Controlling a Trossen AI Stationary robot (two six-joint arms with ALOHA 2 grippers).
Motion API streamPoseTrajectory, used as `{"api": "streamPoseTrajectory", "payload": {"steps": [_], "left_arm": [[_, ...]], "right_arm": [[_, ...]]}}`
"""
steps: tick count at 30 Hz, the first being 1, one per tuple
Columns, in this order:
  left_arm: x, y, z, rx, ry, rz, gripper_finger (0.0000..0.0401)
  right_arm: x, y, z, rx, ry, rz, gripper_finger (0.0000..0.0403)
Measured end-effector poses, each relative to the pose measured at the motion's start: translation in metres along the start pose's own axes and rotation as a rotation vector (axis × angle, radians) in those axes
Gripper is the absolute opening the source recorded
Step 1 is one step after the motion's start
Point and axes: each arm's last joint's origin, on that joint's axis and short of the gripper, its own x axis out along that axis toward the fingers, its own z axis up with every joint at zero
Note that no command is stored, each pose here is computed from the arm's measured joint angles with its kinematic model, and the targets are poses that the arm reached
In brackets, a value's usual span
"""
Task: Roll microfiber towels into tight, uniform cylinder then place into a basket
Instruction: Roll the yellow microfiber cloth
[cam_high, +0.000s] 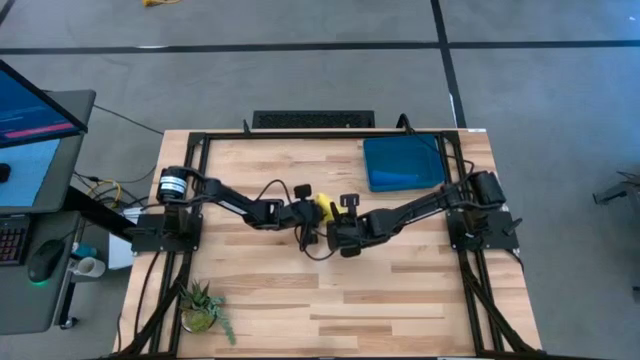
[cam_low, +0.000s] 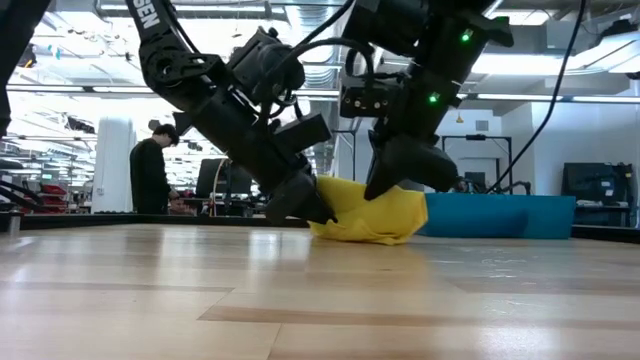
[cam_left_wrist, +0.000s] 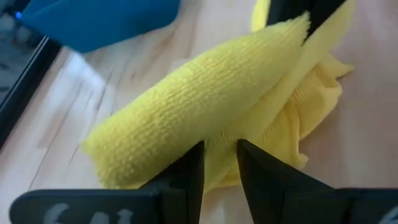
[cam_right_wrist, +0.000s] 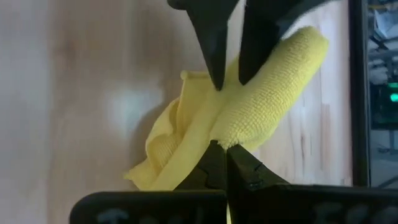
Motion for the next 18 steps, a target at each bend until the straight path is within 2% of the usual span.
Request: {"api": "streamPoseTrajectory", "payload": {"steps": [8, 18], "left_arm": [[0.005, 0.013, -0.005, -0.082, 0.025, 0.000, 0.0091], [0.002, 0.006, -0.002, 0.023, 0.013, 0.023, 0.0091]], "right_arm": [[0.008, -0.014, -0.003, 0.058, 0.028, -0.018, 0.0006], [0.011, -0.018, -0.005, 0.058, 0.043, -0.016, 0.0006]]}}
